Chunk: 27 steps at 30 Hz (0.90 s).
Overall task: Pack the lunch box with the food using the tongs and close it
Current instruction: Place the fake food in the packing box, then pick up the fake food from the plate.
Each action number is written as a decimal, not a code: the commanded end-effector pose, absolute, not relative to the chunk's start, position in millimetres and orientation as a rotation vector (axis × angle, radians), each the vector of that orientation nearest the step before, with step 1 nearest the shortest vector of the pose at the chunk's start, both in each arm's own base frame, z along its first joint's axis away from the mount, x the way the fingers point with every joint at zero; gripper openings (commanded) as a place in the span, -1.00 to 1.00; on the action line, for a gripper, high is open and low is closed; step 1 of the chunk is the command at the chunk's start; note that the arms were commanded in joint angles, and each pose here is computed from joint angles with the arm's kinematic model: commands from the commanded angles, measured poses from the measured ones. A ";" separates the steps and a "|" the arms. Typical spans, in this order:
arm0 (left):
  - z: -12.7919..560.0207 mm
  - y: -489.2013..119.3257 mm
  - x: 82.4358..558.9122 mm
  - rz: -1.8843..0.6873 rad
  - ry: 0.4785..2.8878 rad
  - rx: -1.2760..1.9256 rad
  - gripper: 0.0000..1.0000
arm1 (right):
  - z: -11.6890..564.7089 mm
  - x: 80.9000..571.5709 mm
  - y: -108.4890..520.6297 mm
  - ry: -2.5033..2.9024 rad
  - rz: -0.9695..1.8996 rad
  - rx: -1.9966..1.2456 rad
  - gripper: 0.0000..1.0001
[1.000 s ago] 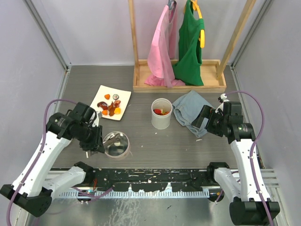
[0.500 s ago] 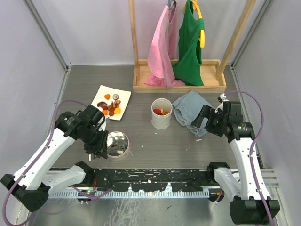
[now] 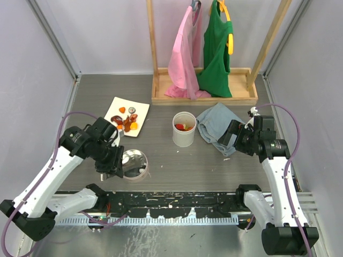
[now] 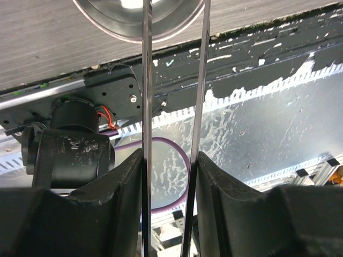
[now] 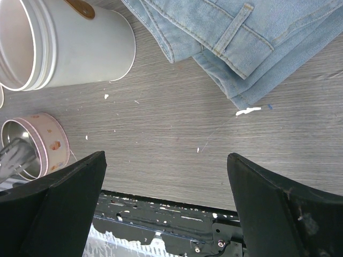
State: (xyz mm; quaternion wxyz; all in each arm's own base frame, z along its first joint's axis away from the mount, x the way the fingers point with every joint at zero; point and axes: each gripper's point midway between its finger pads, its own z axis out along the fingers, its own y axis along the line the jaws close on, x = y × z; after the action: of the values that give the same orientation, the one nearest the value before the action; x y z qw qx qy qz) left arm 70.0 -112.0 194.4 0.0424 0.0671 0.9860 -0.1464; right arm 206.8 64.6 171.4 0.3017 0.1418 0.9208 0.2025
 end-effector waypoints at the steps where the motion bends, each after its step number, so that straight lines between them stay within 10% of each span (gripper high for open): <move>1: 221.1 -111.8 84.6 -0.469 2.859 0.178 -0.22 | 181.4 213.1 66.2 2.387 0.546 0.351 1.00; 27: 241.5 -111.1 236.4 -0.143 2.593 0.144 -0.20 | 186.5 215.7 61.0 2.385 0.507 0.358 1.00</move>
State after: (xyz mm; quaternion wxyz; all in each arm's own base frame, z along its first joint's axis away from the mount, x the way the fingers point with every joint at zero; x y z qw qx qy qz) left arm 205.5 -108.3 226.6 0.2173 0.0374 0.9743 -0.0456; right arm 206.9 63.7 171.0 0.3017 0.1434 0.9211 0.2002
